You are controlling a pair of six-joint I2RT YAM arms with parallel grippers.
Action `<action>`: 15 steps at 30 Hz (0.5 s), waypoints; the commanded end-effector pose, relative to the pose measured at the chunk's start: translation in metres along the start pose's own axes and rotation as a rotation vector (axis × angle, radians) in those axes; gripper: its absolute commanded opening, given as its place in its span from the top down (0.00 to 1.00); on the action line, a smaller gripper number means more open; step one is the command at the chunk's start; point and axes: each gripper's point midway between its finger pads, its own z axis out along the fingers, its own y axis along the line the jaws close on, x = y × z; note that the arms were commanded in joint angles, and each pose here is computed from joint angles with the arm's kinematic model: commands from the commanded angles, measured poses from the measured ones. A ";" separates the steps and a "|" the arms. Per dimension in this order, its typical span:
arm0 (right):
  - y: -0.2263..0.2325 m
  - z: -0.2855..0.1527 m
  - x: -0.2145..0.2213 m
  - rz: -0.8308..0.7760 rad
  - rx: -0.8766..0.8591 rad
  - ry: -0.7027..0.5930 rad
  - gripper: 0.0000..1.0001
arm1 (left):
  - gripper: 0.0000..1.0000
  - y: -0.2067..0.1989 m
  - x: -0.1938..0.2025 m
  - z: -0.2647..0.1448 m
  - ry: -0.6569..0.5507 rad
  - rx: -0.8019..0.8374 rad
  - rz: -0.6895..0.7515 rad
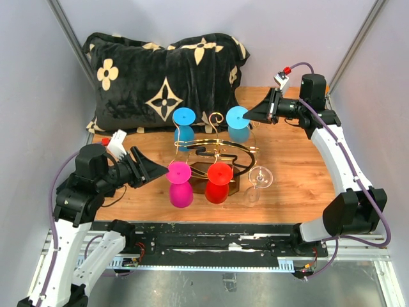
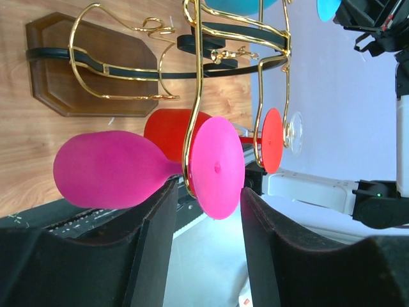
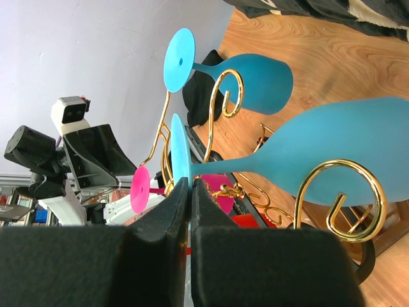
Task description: Take the wine glass off the wine glass rack
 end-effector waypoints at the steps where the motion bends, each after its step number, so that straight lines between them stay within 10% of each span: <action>1: 0.010 -0.009 -0.005 -0.055 -0.015 -0.030 0.99 | 0.50 -0.006 0.006 0.002 0.033 0.049 0.004; 15: 0.004 -0.008 -0.003 -0.045 -0.008 -0.029 0.99 | 0.55 -0.016 0.000 0.009 0.049 0.088 0.003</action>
